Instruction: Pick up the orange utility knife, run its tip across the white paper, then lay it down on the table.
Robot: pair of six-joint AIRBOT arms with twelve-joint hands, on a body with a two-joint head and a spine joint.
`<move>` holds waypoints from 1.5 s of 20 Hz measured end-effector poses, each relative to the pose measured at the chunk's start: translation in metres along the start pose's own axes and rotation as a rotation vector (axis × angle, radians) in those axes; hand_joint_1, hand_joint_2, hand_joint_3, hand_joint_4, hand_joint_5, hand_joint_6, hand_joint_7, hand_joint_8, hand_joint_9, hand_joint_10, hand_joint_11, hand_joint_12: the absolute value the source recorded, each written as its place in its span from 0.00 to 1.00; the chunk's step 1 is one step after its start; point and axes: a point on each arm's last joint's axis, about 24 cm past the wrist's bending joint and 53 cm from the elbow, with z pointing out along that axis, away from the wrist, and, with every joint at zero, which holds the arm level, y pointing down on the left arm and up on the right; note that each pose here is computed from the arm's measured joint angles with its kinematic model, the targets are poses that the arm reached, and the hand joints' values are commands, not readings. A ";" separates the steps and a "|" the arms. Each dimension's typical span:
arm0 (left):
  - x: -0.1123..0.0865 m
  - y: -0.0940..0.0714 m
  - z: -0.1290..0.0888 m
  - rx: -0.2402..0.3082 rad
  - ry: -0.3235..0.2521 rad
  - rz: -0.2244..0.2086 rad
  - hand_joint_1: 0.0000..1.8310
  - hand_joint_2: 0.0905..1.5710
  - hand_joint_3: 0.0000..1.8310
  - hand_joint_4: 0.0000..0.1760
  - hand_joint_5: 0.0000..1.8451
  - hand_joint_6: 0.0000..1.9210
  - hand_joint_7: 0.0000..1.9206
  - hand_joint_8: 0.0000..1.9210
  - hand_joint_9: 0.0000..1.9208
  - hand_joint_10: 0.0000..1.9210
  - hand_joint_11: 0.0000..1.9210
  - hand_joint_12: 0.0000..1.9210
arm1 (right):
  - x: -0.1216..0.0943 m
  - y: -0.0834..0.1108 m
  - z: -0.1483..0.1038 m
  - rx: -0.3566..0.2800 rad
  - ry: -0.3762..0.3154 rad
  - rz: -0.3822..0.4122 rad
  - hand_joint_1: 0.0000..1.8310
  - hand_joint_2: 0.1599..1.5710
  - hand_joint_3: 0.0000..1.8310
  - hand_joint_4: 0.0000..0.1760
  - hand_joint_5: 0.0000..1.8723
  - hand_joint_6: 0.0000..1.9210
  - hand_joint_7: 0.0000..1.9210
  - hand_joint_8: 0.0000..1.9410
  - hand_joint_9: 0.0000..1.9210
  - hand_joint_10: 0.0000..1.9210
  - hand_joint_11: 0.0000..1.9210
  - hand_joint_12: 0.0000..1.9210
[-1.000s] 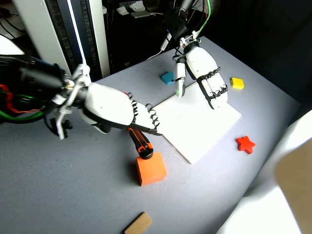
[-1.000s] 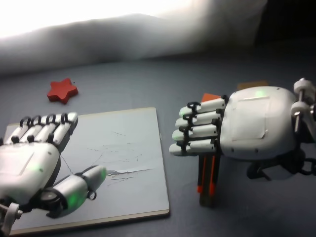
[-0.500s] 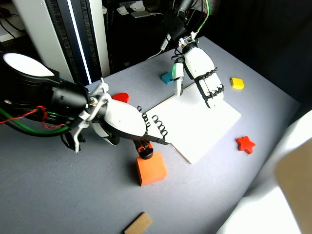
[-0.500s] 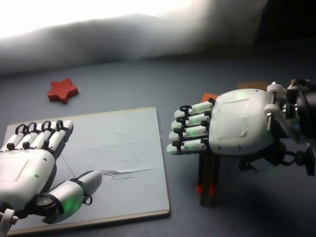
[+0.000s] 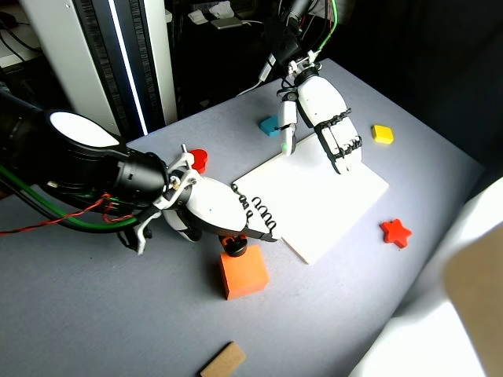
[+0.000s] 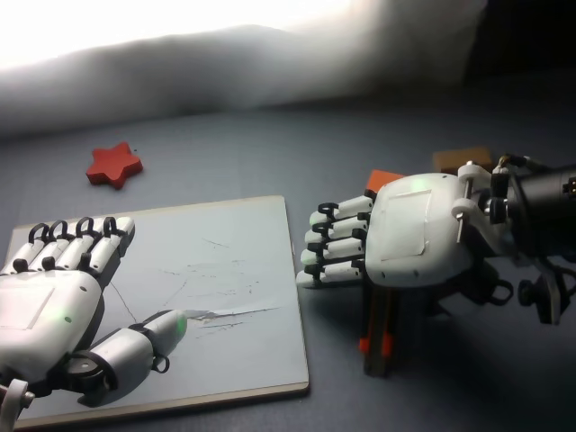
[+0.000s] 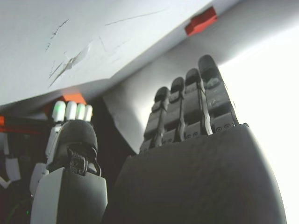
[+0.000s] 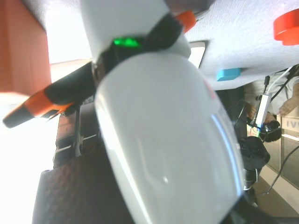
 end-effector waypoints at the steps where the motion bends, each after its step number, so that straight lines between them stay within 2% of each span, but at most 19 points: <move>1: 0.000 -0.001 0.000 0.000 0.001 -0.005 0.04 0.80 0.00 0.00 0.00 0.00 0.00 0.00 0.01 0.00 0.00 0.15 | 0.003 -0.001 0.002 0.001 0.006 0.004 0.63 0.61 0.00 0.00 0.00 0.00 0.00 0.00 0.00 0.00 0.00 0.00; 4: 0.001 -0.005 0.000 0.011 0.000 -0.005 0.05 0.80 0.00 0.00 0.00 0.00 0.02 0.00 0.02 0.00 0.00 0.19 | 0.002 -0.001 0.005 0.002 0.002 0.008 0.63 0.61 0.00 0.00 0.00 0.00 0.00 0.00 0.00 0.00 0.00 0.00; 6: 0.001 -0.003 0.000 0.003 0.002 -0.008 0.03 0.80 0.00 0.00 0.00 0.00 0.02 0.00 0.03 0.00 0.00 0.17 | 0.004 -0.001 0.005 0.004 0.005 0.012 0.64 0.63 0.01 0.00 0.00 0.00 0.00 0.00 0.00 0.00 0.00 0.00; 12: 0.001 -0.003 0.000 0.004 0.001 -0.008 0.04 0.80 0.00 0.00 0.00 0.00 0.02 0.00 0.02 0.00 0.00 0.14 | 0.005 -0.001 0.007 0.007 0.005 0.001 0.72 0.67 0.02 0.00 0.00 0.00 0.00 0.00 0.00 0.00 0.00 0.00; 14: 0.002 -0.003 0.000 0.005 0.003 -0.008 0.05 0.80 0.00 0.00 0.00 0.00 0.01 0.00 0.02 0.00 0.00 0.16 | 0.004 -0.001 0.007 0.008 0.004 0.001 0.71 0.69 0.02 0.00 0.00 0.00 0.00 0.00 0.00 0.00 0.00 0.00; 16: 0.002 -0.003 0.000 0.005 0.002 -0.009 0.05 0.80 0.00 0.00 0.00 0.00 0.01 0.00 0.02 0.00 0.00 0.19 | 0.004 -0.001 0.007 0.010 0.003 0.000 0.65 0.71 0.03 0.00 0.00 0.00 0.01 0.00 0.01 0.00 0.00 0.00; 17: 0.002 -0.003 0.000 0.005 0.002 -0.009 0.03 0.80 0.00 0.00 0.00 0.00 0.01 0.00 0.02 0.00 0.00 0.19 | 0.003 -0.001 0.007 0.013 0.000 -0.001 0.63 0.75 0.00 0.00 0.05 0.00 0.05 0.00 0.05 0.01 0.00 0.17; 18: 0.003 -0.004 0.000 0.004 0.002 -0.011 0.04 0.80 0.00 0.00 0.00 0.00 0.01 0.00 0.02 0.00 0.00 0.18 | 0.002 0.000 0.007 0.014 -0.004 -0.002 0.62 0.75 0.00 0.00 0.17 0.05 0.19 0.05 0.18 0.07 0.00 0.51; 19: 0.004 -0.004 0.000 0.005 0.004 -0.012 0.04 0.80 0.00 0.00 0.00 0.00 0.02 0.01 0.03 0.00 0.00 0.18 | 0.002 0.001 0.007 0.012 -0.006 -0.001 0.64 0.73 0.00 0.00 0.25 0.30 0.27 0.37 0.24 0.36 0.02 0.73; 20: 0.004 -0.005 0.000 0.006 0.008 -0.013 0.04 0.80 0.00 0.00 0.00 0.00 0.02 0.01 0.03 0.00 0.00 0.18 | -0.001 0.004 0.007 0.008 -0.012 0.011 0.62 0.79 0.00 0.00 0.31 0.66 0.36 0.72 0.26 0.70 0.12 0.90; 21: 0.004 -0.005 0.000 0.006 0.007 -0.013 0.04 0.80 0.00 0.00 0.00 0.00 0.03 0.00 0.03 0.00 0.00 0.19 | -0.008 0.008 0.008 0.003 -0.027 0.006 0.62 0.80 0.00 0.00 0.31 0.75 0.37 0.80 0.27 0.86 0.17 0.98; 22: 0.004 -0.005 0.000 0.010 0.006 -0.012 0.05 0.80 0.00 0.00 0.00 0.00 0.03 0.00 0.04 0.01 0.00 0.21 | -0.009 0.008 0.008 0.006 -0.031 0.012 0.65 0.79 0.00 0.00 0.37 0.66 0.40 0.84 0.37 0.97 0.26 1.00; 23: 0.004 -0.005 0.000 0.006 0.006 -0.013 0.05 0.80 0.00 0.00 0.00 0.00 0.04 0.00 0.04 0.01 0.00 0.23 | -0.010 0.009 0.008 0.007 -0.033 0.011 0.66 0.82 0.00 0.00 0.41 0.61 0.40 0.86 0.46 0.99 0.32 1.00; 24: 0.004 -0.003 0.000 0.001 0.005 -0.014 0.05 0.80 0.00 0.00 0.00 0.00 0.04 0.00 0.05 0.01 0.00 0.26 | -0.006 0.008 0.008 0.010 -0.027 0.001 0.62 0.81 0.00 0.00 0.43 0.68 0.59 0.97 0.60 1.00 0.49 1.00; 25: 0.004 -0.003 0.000 0.000 0.005 -0.015 0.05 0.80 0.00 0.00 0.00 0.00 0.04 0.00 0.05 0.01 0.00 0.28 | -0.004 0.008 0.008 0.009 -0.021 -0.002 0.80 0.81 0.00 0.36 0.63 0.85 0.74 0.99 0.76 1.00 0.69 1.00; 26: 0.004 -0.004 0.000 0.002 0.005 -0.014 0.04 0.80 0.00 0.00 0.00 0.00 0.04 0.00 0.05 0.00 0.00 0.26 | -0.001 0.009 0.008 0.006 -0.016 -0.001 0.88 0.77 0.00 0.87 0.71 0.92 0.81 1.00 0.83 1.00 0.83 1.00; 27: 0.004 -0.005 0.000 0.006 0.006 -0.013 0.04 0.80 0.00 0.00 0.00 0.00 0.03 0.00 0.04 0.00 0.00 0.25 | -0.002 0.009 0.007 0.008 -0.019 0.000 0.89 0.77 0.00 0.97 0.72 0.95 0.84 1.00 0.86 1.00 0.89 1.00; 28: 0.004 -0.005 0.000 0.009 0.005 -0.012 0.03 0.80 0.00 0.00 0.00 0.00 0.02 0.00 0.04 0.00 0.00 0.24 | -0.006 0.009 0.006 0.013 -0.028 -0.002 0.89 0.76 0.00 1.00 0.76 1.00 0.82 1.00 0.86 1.00 0.91 1.00; 30: 0.004 -0.004 0.000 0.003 0.005 -0.014 0.03 0.80 0.00 0.00 0.00 0.00 0.02 0.00 0.04 0.00 0.00 0.24 | -0.010 0.011 0.006 0.013 -0.037 -0.004 0.89 0.76 0.00 1.00 0.76 1.00 0.82 1.00 0.86 1.00 0.91 1.00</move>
